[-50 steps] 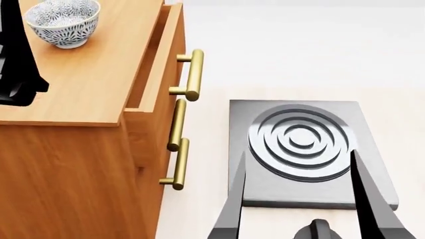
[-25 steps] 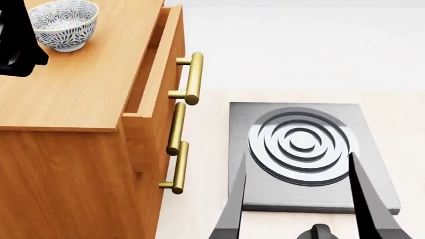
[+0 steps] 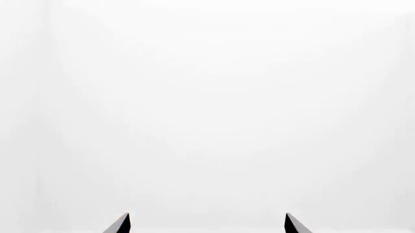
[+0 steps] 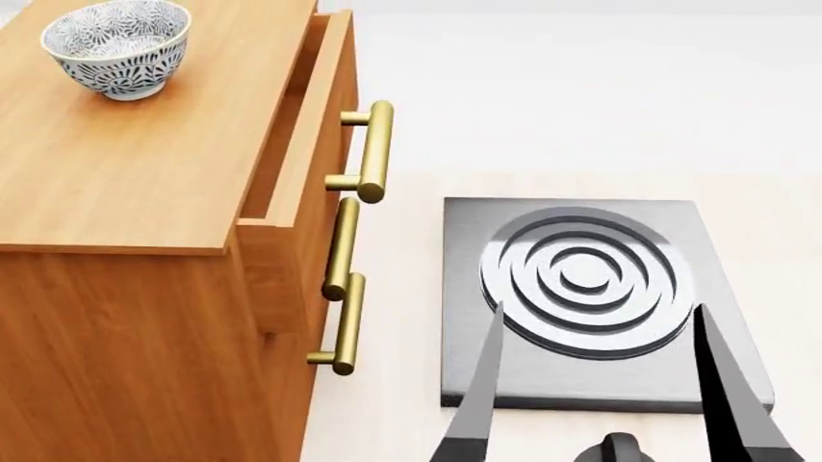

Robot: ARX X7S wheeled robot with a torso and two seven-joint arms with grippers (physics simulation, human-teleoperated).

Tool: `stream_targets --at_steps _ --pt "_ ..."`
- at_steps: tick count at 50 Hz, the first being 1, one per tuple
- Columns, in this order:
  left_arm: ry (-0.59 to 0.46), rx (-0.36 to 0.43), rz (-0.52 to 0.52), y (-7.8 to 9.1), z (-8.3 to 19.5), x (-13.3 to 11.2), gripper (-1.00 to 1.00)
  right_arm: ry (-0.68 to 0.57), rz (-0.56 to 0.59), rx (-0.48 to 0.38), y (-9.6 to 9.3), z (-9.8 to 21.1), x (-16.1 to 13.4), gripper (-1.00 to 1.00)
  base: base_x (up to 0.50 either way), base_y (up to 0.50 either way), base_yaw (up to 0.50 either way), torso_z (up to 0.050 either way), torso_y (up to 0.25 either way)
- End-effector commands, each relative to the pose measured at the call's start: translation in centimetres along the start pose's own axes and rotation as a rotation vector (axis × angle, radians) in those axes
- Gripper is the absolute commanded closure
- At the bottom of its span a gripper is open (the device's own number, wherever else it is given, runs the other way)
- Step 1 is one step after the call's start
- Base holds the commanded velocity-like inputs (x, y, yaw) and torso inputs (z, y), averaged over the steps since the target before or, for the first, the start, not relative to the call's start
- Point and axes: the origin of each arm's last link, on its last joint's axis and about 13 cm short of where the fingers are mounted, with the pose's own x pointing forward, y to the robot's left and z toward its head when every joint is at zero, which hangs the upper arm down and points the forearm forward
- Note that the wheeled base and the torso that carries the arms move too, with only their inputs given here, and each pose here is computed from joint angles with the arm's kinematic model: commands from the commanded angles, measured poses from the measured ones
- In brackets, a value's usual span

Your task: Pick the akita bowl on the wooden cabinet and place it on the plate.

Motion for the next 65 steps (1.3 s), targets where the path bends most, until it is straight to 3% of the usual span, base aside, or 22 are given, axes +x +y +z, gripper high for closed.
stream_targets --at_steps 1,6,8,19,33,37,47,49,50,65 --pt "0.1 -0.023 0.026 0.2 0.6 5.3 -1.0 0.002 -0.017 -0.007 -0.4 -0.1 0.0 -1.0 0.0 0.0 0.0 0.0 0.0" --pt "0.131 -0.018 0.01 0.1 1.8 7.2 -1.0 0.007 -0.022 -0.008 -0.5 -0.2 0.0 -1.0 0.0 0.0 0.0 0.0 0.0" --pt "0.139 -0.082 -0.015 0.2 2.4 7.8 -1.0 0.009 -0.023 -0.01 -0.5 -0.3 0.0 -1.0 0.0 0.0 0.0 0.0 0.0" --pt "0.189 -0.047 -0.002 0.1 4.6 10.7 -1.0 0.012 -0.027 -0.013 -0.5 -0.3 0.0 -1.0 0.0 0.0 0.0 0.0 0.0" --pt "0.329 0.026 0.009 0.5 4.6 10.2 -1.0 0.001 -0.023 -0.002 -0.5 -0.2 -0.1 -1.0 0.0 0.0 0.0 0.0 0.0" --pt "0.378 0.007 0.02 0.8 4.6 9.9 -1.0 0.001 -0.016 -0.002 -0.4 -0.4 -0.1 -1.0 0.0 0.0 0.0 0.0 0.0" --pt "0.489 0.101 0.074 1.4 5.6 9.1 -1.0 -0.005 -0.018 -0.003 -0.5 -0.1 -0.1 -1.0 0.0 0.0 0.0 0.0 0.0" --pt "0.523 0.21 0.122 1.6 5.3 8.9 -1.0 -0.004 -0.018 -0.004 -0.5 -0.1 -0.1 -1.0 0.0 0.0 0.0 0.0 0.0" --pt "0.532 0.228 0.134 1.7 5.3 8.9 -1.0 -0.006 -0.018 -0.004 -0.5 -0.1 -0.1 -1.0 0.0 0.0 0.0 0.0 0.0" --pt "0.62 0.112 0.213 2.5 3.9 8.5 -1.0 -0.008 -0.016 0.002 -0.5 -0.2 -0.1 -1.0 0.0 0.0 0.0 0.0 0.0"
